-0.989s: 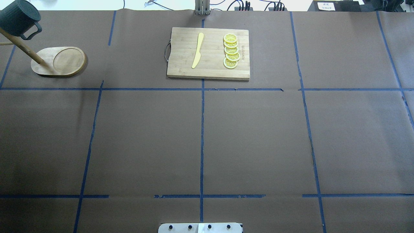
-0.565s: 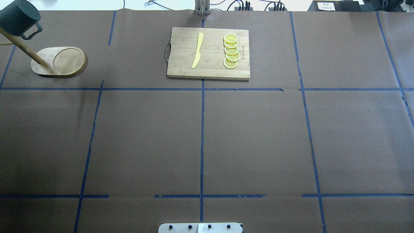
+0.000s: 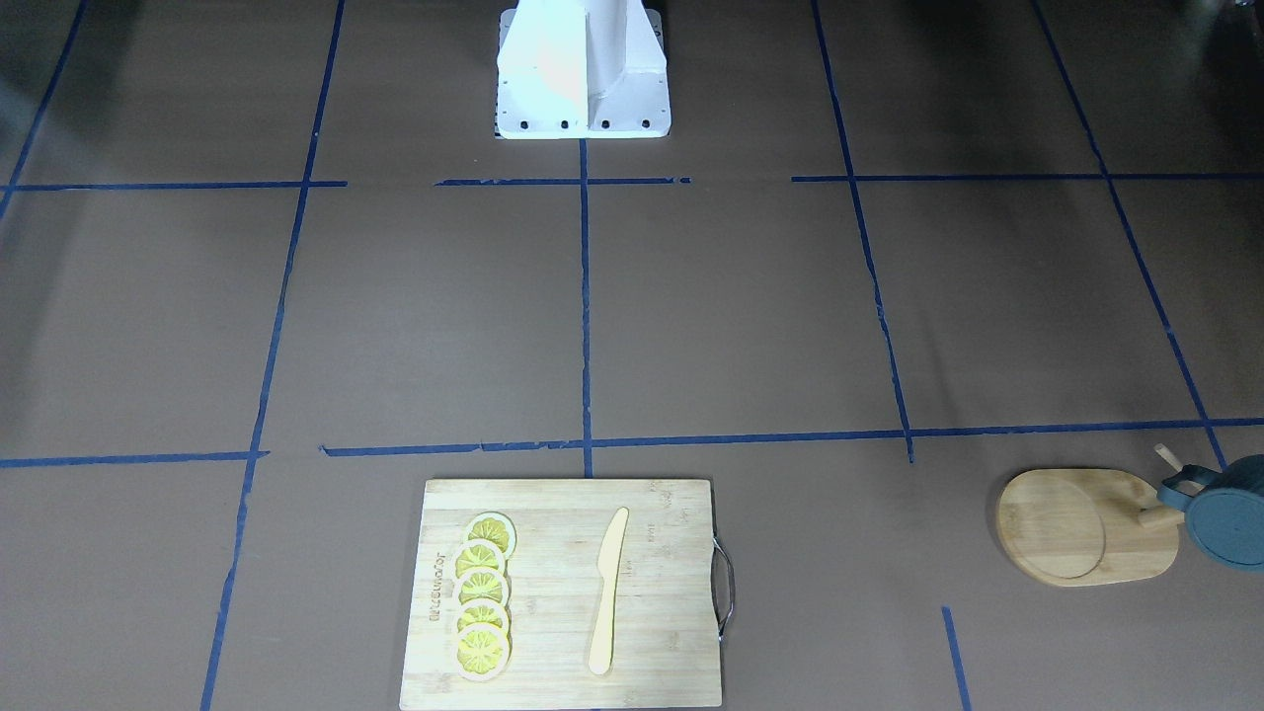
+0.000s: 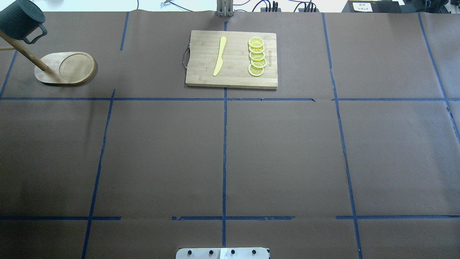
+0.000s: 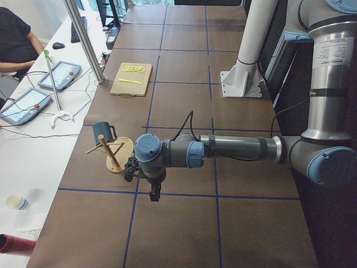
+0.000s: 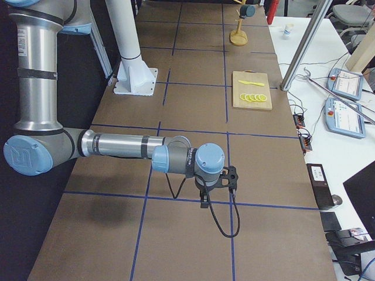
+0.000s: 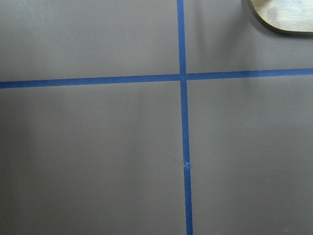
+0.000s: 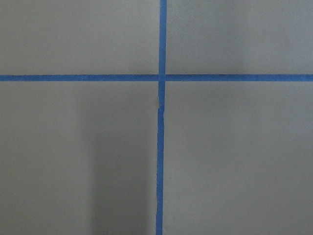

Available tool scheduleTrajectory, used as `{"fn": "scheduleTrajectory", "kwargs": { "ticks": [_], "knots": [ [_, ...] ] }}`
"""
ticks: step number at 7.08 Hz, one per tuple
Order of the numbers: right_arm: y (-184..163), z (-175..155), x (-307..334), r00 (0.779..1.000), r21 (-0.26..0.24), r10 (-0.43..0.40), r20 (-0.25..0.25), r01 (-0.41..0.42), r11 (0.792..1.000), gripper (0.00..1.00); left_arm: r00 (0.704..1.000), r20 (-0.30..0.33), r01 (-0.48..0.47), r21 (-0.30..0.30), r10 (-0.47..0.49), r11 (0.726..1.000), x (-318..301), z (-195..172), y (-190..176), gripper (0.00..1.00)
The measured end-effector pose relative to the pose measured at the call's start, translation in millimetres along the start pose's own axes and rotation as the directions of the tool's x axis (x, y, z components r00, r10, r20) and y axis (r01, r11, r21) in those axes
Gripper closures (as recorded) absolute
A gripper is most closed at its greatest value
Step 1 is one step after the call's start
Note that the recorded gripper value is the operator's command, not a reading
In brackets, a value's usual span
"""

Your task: Hang cup on storage rack

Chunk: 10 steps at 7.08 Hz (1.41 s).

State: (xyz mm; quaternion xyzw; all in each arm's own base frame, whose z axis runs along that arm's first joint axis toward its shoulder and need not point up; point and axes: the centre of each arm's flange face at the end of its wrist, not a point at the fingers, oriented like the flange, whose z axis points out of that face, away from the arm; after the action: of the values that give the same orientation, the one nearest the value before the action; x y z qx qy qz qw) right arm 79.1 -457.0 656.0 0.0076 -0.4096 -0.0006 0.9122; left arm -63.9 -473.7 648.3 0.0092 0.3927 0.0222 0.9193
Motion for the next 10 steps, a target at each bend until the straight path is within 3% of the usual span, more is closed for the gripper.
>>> {"fn": "scheduleTrajectory", "kwargs": {
  "ticks": [10],
  "knots": [
    [-2.9,-2.2,-2.1,1.0,0.005,-0.007,-0.002,0.007,1.0,0.0,1.0,0.001,0.002,-0.004,-0.002,1.0,-2.6,2.4,-1.2,0.0]
  ]
}}
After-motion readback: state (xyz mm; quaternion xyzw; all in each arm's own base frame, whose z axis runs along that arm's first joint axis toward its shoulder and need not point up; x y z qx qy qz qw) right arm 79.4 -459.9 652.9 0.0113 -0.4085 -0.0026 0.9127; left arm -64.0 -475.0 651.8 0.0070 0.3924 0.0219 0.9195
